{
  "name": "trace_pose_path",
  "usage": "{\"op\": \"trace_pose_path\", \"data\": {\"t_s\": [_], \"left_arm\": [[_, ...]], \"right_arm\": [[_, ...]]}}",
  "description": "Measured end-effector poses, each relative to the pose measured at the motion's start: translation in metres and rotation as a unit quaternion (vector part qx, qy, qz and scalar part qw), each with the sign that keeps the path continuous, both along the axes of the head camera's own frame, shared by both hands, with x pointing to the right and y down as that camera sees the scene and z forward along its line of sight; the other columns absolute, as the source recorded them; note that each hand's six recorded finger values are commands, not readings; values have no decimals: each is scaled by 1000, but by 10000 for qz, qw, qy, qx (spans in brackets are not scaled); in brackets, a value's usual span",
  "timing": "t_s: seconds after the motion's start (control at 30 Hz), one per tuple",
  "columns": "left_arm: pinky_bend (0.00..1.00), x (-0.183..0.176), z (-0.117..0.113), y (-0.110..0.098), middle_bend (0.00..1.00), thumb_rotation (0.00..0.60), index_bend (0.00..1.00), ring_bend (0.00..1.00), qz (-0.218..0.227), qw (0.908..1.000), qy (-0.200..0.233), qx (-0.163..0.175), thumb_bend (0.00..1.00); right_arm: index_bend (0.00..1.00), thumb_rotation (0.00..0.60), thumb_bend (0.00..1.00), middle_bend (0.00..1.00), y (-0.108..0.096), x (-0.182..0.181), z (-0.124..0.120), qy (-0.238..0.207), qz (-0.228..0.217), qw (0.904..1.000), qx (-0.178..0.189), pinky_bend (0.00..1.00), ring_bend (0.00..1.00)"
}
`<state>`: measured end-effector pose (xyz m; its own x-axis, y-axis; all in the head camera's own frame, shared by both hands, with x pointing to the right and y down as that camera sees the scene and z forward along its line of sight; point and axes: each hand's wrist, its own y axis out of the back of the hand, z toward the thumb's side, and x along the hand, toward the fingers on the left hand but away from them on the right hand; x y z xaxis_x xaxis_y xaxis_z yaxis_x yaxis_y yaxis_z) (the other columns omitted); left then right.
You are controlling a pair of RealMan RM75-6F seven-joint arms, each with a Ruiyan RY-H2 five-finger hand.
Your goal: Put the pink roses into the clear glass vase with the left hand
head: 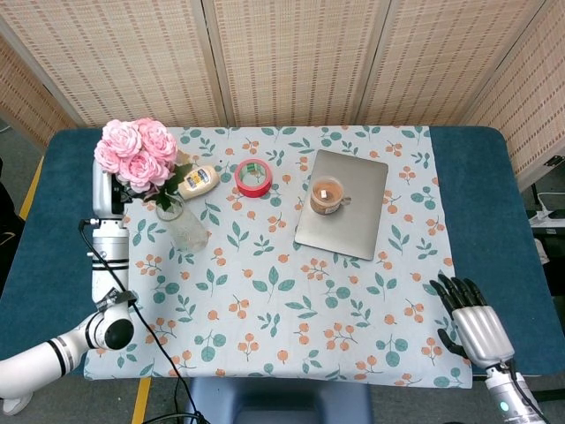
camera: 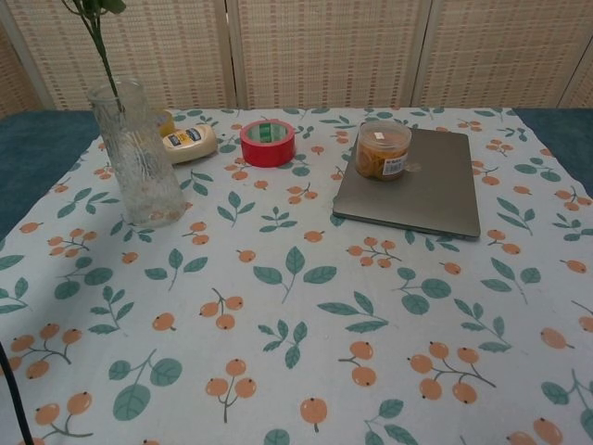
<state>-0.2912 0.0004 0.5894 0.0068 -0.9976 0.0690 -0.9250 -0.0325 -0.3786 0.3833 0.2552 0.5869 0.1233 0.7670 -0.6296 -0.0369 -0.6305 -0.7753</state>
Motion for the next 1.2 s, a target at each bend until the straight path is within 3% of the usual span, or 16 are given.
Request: {"op": "trace_pose_path", "data": {"t_s": [0.07, 0.13, 0.23, 0.3, 0.37, 0.43, 0.5, 0.87, 1.03, 1.2], "left_arm": [[300, -1, 9, 5, 771, 600, 694, 571, 53, 9999, -81, -70, 570], [281, -1, 17, 9, 652, 600, 503, 482, 122, 9998, -101, -113, 541], [186, 2, 28, 18, 401, 600, 194, 250, 326, 9993, -83, -182, 489], [132, 6, 35, 26, 253, 600, 65, 118, 523, 9983, -57, -267, 462], [100, 7, 42, 35, 140, 600, 7, 33, 713, 9966, -94, -389, 449], [82, 6, 47, 43, 40, 600, 0, 0, 858, 9949, -212, -489, 436], [74, 0, 52, 52, 5, 600, 0, 0, 976, 9926, -384, -609, 433], [61, -34, 52, 74, 0, 600, 0, 0, 989, 9871, -826, -948, 424], [62, -49, 44, 85, 0, 600, 0, 0, 909, 9877, -908, -896, 411], [62, -64, 40, 96, 0, 572, 0, 0, 952, 9815, -1474, -765, 396]], "right_arm": [[0, 600, 295, 0, 0, 0, 0, -6, -5, 10000, 5, 0, 0], [0, 600, 295, 0, 0, -1, -1, -26, -6, 10000, 19, 0, 0], [0, 600, 295, 0, 0, -1, 0, -42, -12, 10000, 22, 0, 0], [0, 600, 295, 0, 0, -1, 0, -42, -15, 10000, 10, 0, 0], [0, 600, 295, 0, 1, -1, 1, -43, -28, 10000, 5, 0, 0], [0, 600, 295, 0, 1, -2, 1, -46, -46, 10000, -8, 0, 0], [0, 600, 295, 0, 1, -2, 1, -49, -60, 10000, -1, 0, 0], [0, 600, 295, 0, 2, -4, -1, -81, -90, 9999, 3, 0, 0], [0, 600, 295, 0, 3, -4, 0, -87, -109, 9999, -20, 0, 0], [0, 600, 295, 0, 4, -5, -1, -97, -117, 9999, -8, 0, 0]]}}
